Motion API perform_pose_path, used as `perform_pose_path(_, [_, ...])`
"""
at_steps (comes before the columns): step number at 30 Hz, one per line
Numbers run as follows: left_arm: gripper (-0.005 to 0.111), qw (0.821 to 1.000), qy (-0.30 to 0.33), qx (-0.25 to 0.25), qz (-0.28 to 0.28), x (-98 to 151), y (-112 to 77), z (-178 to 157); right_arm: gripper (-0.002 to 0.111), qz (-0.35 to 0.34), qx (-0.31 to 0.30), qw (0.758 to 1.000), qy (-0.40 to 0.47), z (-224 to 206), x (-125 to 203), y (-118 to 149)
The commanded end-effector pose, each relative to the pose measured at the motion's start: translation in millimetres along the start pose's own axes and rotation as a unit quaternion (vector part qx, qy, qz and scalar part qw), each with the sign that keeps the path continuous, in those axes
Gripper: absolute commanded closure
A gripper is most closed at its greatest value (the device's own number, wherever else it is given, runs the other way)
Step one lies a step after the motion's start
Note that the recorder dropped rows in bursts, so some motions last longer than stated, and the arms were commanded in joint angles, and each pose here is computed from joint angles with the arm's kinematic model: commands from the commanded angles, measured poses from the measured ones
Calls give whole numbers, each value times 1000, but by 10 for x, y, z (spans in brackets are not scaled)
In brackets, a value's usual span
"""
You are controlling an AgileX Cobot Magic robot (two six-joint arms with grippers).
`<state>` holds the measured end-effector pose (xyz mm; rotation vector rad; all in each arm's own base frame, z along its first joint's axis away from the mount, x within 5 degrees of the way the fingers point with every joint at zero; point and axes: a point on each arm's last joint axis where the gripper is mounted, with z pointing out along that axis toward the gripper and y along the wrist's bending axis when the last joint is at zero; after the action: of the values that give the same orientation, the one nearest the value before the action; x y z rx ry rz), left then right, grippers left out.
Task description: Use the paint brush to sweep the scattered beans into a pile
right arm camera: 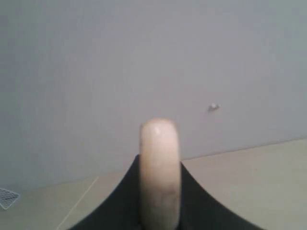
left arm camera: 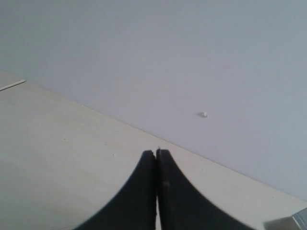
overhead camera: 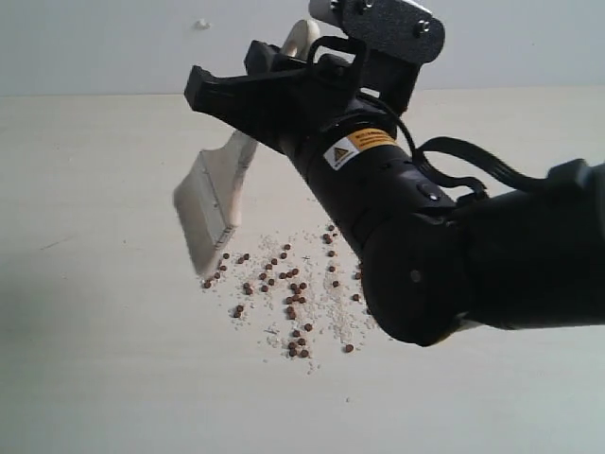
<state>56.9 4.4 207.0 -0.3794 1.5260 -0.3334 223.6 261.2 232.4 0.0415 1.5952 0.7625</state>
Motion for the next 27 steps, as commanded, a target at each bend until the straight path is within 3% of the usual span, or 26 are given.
perform_pose_path(1, [107, 1000, -1, -3, -2, 7, 9, -4, 108, 13, -2, 1000, -5, 184, 208, 17])
perform_pose_path(5, [107, 1000, -1, -3, -2, 7, 9, -4, 108, 29, 14, 997, -64, 205, 458, -52])
perform_pose_path(9, [107, 1000, -1, -3, -2, 7, 9, -4, 108, 44, 59, 996, -44, 216, 793, -38])
perform_pose_path(15, [107, 1000, -1, -3, -2, 7, 9, -4, 108, 26, 68, 996, -44, 305, 916, 7])
perform_pose_path(21, [107, 1000, -1, -3, -2, 7, 9, -4, 108, -46, 138, 989, -11, 322, 976, -100])
perform_pose_path(27, [107, 1000, -1, -3, -2, 7, 9, -4, 108, -187, 230, 955, 12, 257, 886, -225])
